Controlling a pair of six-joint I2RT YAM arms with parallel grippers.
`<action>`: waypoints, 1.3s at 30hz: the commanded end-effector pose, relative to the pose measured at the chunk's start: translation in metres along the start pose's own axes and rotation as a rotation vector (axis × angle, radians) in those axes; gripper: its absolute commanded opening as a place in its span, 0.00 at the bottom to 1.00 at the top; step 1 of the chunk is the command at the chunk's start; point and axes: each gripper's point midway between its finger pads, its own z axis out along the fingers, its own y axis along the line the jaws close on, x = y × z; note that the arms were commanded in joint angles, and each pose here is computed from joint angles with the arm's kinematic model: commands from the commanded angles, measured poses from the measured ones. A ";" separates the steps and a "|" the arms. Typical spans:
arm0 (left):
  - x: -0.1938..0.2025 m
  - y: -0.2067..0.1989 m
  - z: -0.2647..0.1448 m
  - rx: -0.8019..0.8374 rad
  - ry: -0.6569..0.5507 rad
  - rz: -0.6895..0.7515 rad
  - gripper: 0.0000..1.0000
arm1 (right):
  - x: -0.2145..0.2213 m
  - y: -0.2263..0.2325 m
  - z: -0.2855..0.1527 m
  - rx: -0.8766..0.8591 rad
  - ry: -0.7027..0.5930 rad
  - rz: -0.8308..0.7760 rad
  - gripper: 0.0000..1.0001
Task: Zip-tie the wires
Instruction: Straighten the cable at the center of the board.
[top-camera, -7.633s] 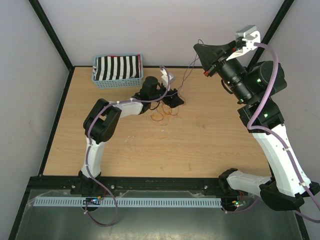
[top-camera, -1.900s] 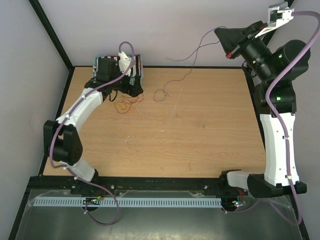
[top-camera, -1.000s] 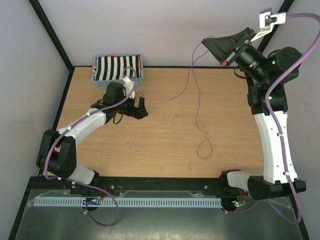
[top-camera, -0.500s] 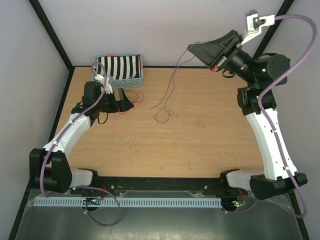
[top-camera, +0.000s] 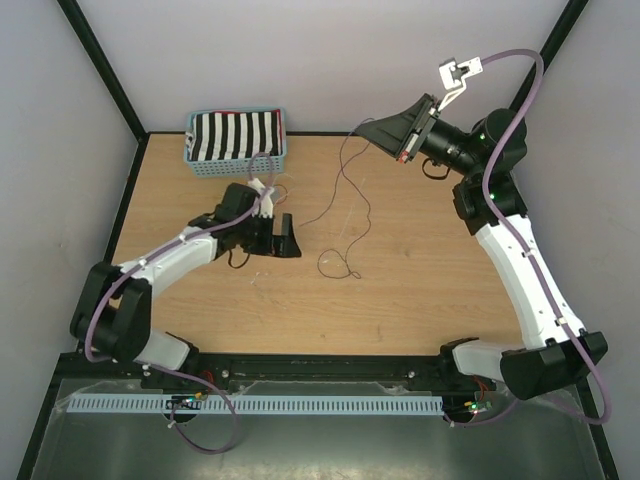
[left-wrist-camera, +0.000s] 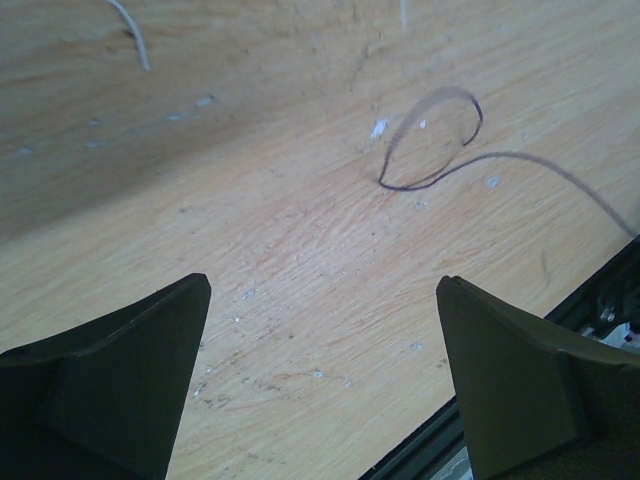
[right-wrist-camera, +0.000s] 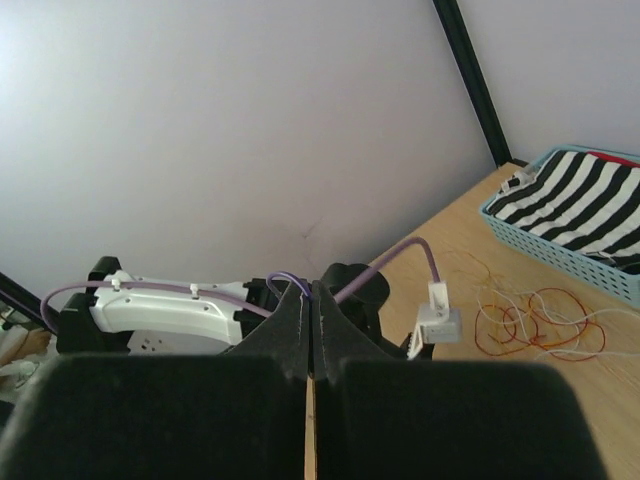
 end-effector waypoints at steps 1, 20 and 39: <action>0.011 -0.008 0.019 -0.012 0.063 0.028 0.97 | 0.003 0.008 -0.010 0.016 0.000 -0.069 0.00; 0.017 -0.025 0.093 -0.131 0.244 0.242 0.81 | 0.006 0.008 -0.018 0.051 0.013 -0.118 0.00; 0.058 -0.020 0.122 -0.247 0.356 0.294 0.49 | 0.004 0.010 -0.029 0.108 0.005 -0.182 0.00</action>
